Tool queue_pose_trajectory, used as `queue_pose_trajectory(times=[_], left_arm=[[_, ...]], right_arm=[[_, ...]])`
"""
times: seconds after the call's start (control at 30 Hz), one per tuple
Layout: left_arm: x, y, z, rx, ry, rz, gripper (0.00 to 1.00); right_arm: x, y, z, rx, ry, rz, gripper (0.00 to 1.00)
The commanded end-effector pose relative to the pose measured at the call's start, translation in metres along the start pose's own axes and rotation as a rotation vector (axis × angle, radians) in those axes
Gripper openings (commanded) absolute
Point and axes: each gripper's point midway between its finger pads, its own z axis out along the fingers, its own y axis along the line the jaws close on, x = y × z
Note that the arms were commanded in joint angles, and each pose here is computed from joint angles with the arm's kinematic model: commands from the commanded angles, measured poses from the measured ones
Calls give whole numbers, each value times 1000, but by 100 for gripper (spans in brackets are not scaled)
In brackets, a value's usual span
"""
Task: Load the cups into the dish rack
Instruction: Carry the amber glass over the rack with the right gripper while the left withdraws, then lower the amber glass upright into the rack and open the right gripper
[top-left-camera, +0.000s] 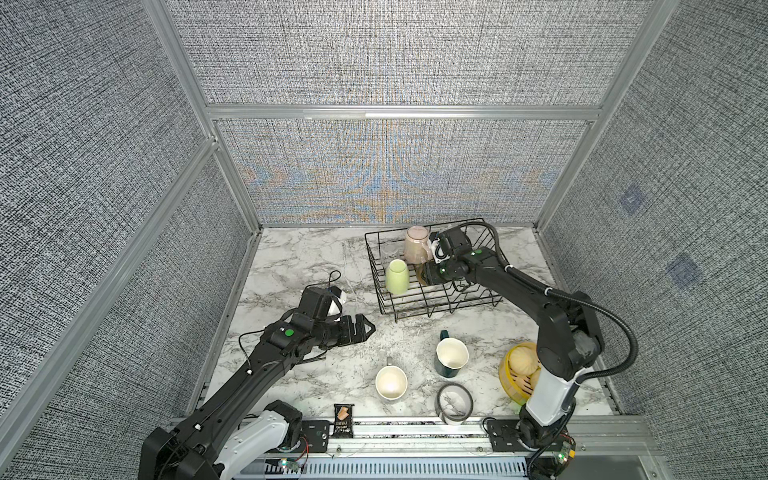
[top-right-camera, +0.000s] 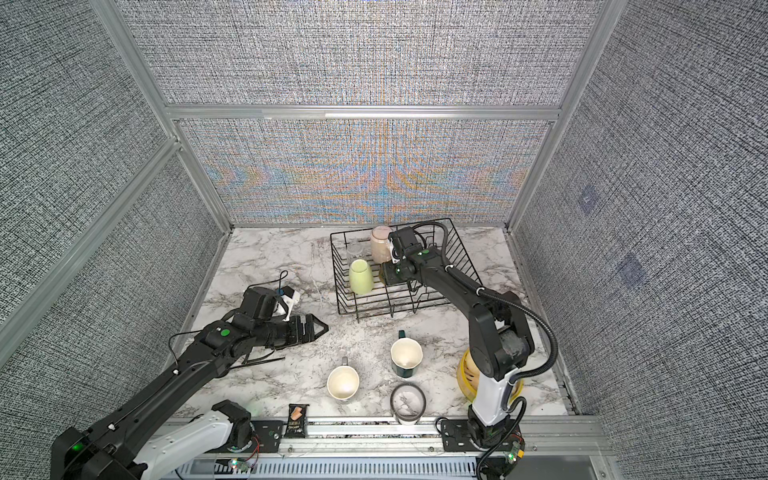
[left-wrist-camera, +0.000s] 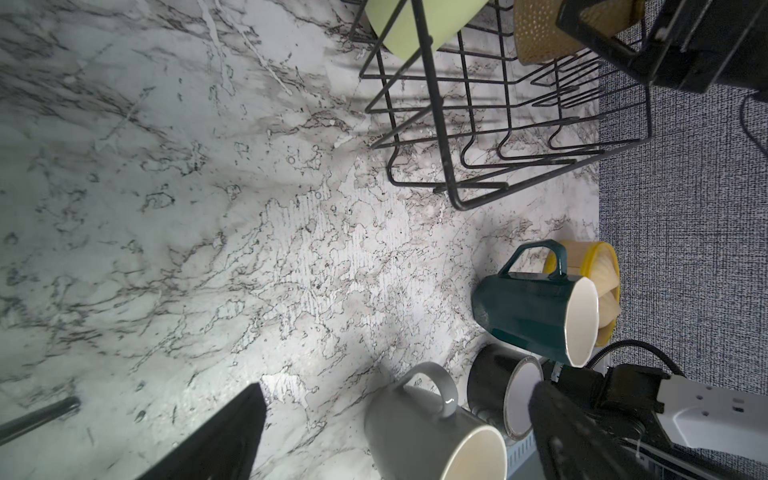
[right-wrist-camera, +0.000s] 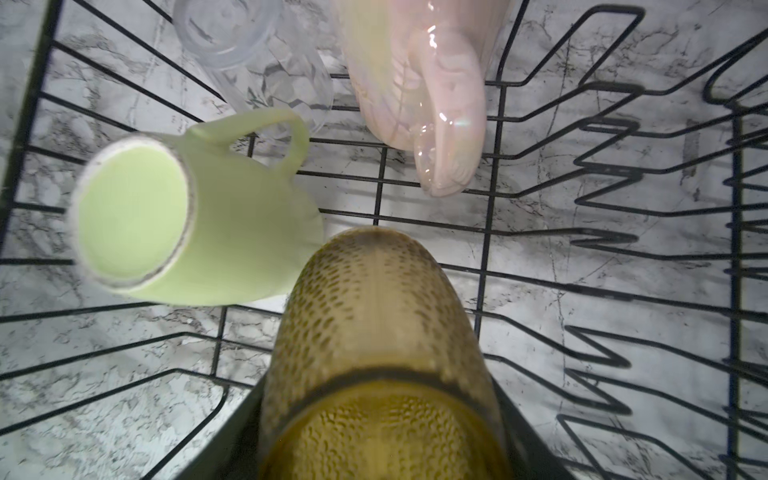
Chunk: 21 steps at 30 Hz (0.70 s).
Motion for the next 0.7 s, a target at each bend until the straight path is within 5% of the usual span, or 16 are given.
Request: queue_pose_trajectory(times=[0.0, 0.47, 0.67], left_arm=[[0, -5, 0, 20, 11, 23, 99], [3, -4, 0, 24, 21, 32, 99], [2, -5, 0, 27, 17, 36, 99]], right_arm=[[-1, -10, 8, 66, 15, -40, 59], [7, -21, 50, 169, 81, -96, 60], [10, -22, 53, 180, 95, -93, 73]])
